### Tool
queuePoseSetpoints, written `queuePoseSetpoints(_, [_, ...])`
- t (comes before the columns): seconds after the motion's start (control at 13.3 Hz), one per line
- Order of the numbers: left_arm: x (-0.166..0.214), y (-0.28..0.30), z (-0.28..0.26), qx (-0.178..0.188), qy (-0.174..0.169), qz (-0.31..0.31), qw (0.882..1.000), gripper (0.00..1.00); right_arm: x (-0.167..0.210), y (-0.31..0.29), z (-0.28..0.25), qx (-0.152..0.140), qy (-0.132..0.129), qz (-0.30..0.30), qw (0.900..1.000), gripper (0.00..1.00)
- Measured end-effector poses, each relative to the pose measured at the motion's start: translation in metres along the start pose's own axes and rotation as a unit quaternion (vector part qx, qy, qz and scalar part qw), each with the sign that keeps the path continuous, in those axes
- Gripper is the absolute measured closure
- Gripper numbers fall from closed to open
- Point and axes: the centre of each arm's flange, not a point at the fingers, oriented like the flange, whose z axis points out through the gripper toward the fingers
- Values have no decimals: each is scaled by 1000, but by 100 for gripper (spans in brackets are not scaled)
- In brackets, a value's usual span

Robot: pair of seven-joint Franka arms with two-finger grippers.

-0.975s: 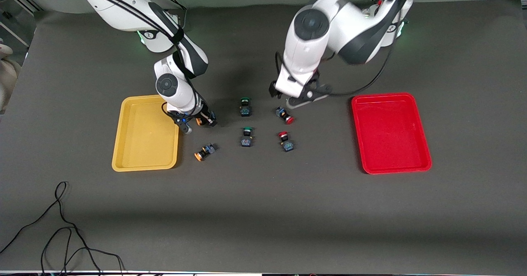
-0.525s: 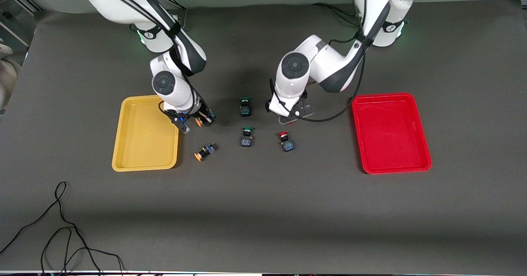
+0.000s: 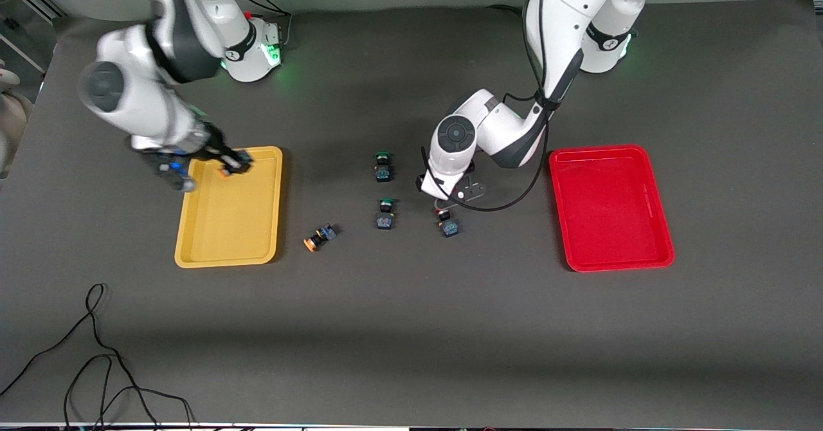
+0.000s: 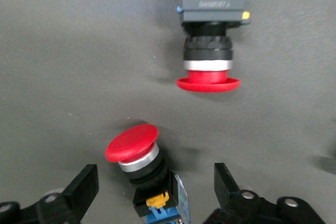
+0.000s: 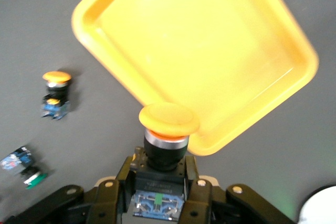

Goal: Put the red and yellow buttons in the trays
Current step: 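Grasp the yellow button with the right gripper while the left gripper grasps the red one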

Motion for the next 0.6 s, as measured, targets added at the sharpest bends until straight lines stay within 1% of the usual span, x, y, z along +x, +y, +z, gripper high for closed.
queuePoseSetpoints(0.07, [-1,0,2,1,0,-5,1000,4,15,19,5,1,-9,-10,1000,58])
queuePoseSetpoints(0.15, [-2,1,2,1,0,-8,1000,13,30,41,15,1,-20,-19,1000,58])
queuePoseSetpoints(0.22, [-3,2,1,1,0,-10,1000,27,45,64,29,2,-28,-25,999,58])
queuePoseSetpoints(0.3, [-3,3,0,0,0,-12,1000,38,56,83,48,5,-30,-28,999,58])
queuePoseSetpoints(0.45, [0,4,-3,-3,3,-15,1000,63,63,99,89,-1,-29,-25,999,58])
queuePoseSetpoints(0.53, [3,5,-7,-5,5,-17,1000,68,64,97,104,-2,-30,-21,999,58])
queuePoseSetpoints(0.6, [7,5,-14,-7,7,-20,1000,68,64,93,115,-1,-31,-17,999,58])
